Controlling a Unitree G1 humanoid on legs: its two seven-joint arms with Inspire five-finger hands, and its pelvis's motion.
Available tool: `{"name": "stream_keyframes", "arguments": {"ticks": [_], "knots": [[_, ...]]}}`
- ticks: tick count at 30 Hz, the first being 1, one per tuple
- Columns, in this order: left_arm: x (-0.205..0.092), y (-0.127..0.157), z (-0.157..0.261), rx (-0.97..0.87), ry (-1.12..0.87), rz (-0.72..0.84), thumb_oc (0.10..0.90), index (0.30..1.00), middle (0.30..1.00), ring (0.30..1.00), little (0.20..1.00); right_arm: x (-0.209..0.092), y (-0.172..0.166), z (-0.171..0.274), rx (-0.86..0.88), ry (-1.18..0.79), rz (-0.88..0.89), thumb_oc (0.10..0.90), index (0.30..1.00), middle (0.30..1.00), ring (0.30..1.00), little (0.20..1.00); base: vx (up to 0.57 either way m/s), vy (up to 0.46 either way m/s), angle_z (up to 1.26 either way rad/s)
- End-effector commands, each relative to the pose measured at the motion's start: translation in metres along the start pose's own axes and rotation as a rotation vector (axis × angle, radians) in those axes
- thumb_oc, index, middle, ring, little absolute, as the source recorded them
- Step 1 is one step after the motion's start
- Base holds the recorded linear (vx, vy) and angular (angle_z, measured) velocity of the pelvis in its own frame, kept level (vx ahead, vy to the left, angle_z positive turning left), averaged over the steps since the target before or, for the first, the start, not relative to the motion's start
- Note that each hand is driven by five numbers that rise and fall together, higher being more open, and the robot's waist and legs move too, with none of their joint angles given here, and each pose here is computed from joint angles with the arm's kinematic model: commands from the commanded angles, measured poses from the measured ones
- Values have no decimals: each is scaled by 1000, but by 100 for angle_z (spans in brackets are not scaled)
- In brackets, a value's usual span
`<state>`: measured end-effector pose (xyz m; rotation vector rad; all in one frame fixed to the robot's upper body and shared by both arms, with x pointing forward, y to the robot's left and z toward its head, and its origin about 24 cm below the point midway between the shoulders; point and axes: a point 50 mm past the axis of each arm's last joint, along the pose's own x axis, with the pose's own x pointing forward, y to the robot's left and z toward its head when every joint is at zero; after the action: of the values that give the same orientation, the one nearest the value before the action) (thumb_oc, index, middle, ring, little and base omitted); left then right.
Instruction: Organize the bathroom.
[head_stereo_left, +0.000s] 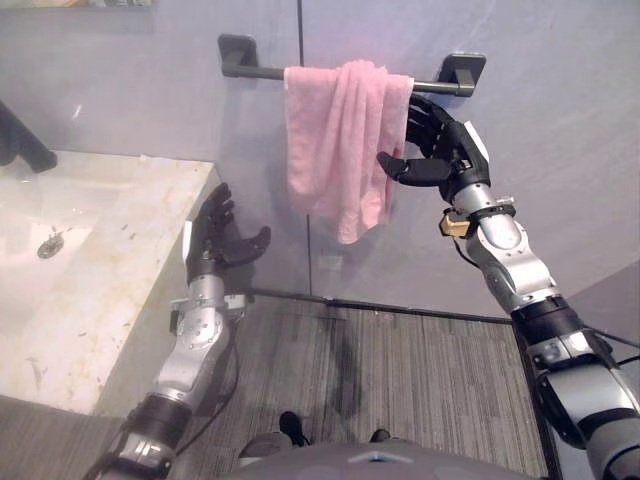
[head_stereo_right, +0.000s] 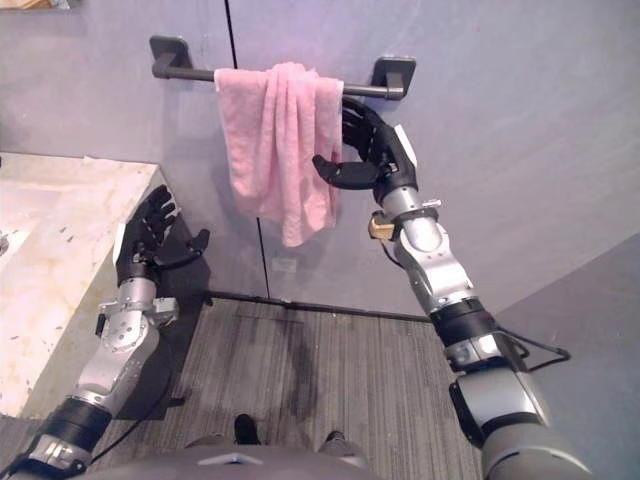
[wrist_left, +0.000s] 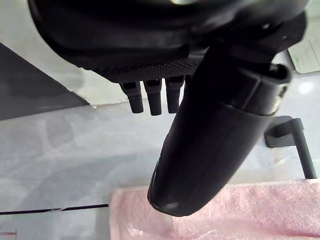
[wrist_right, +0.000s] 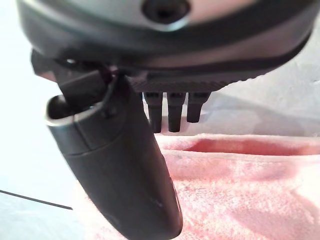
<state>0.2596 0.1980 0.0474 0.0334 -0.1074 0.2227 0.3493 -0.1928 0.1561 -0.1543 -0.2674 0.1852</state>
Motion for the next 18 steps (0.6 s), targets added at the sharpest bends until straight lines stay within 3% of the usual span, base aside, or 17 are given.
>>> {"name": "stream_keyframes", "arguments": {"ticks": [1,9,11,12,13,14,15,18], "knots": [[10,-8,39,-36,-223,-67,800,900,900,900,900,32,-3,56,-21,-183,36,800,900,900,900,900,0,0,0],[8,-7,37,-31,-218,-71,800,900,900,900,900,34,-8,63,-24,-208,26,800,900,900,900,900,13,6,4],[8,-7,37,-31,-218,-71,800,900,900,900,900,34,-8,65,-29,-217,25,659,688,688,688,688,6,5,2],[8,-8,37,-32,-218,-73,800,900,900,900,900,34,-9,65,-30,-220,23,653,679,679,679,679,0,0,0],[8,-8,37,-31,-217,-74,800,900,900,900,900,34,-8,66,-30,-224,20,612,618,618,618,618,0,0,0],[8,-8,37,-28,-216,-76,800,900,900,900,900,34,-9,67,-27,-233,13,488,432,432,432,432,0,0,0],[8,-8,37,-26,-215,-78,800,900,900,900,900,34,-9,66,-32,-234,9,400,300,300,300,300,0,0,0],[8,-9,36,-21,-212,-80,800,900,900,900,900,34,-10,66,-32,-233,2,400,300,300,300,300,0,0,0]]}}
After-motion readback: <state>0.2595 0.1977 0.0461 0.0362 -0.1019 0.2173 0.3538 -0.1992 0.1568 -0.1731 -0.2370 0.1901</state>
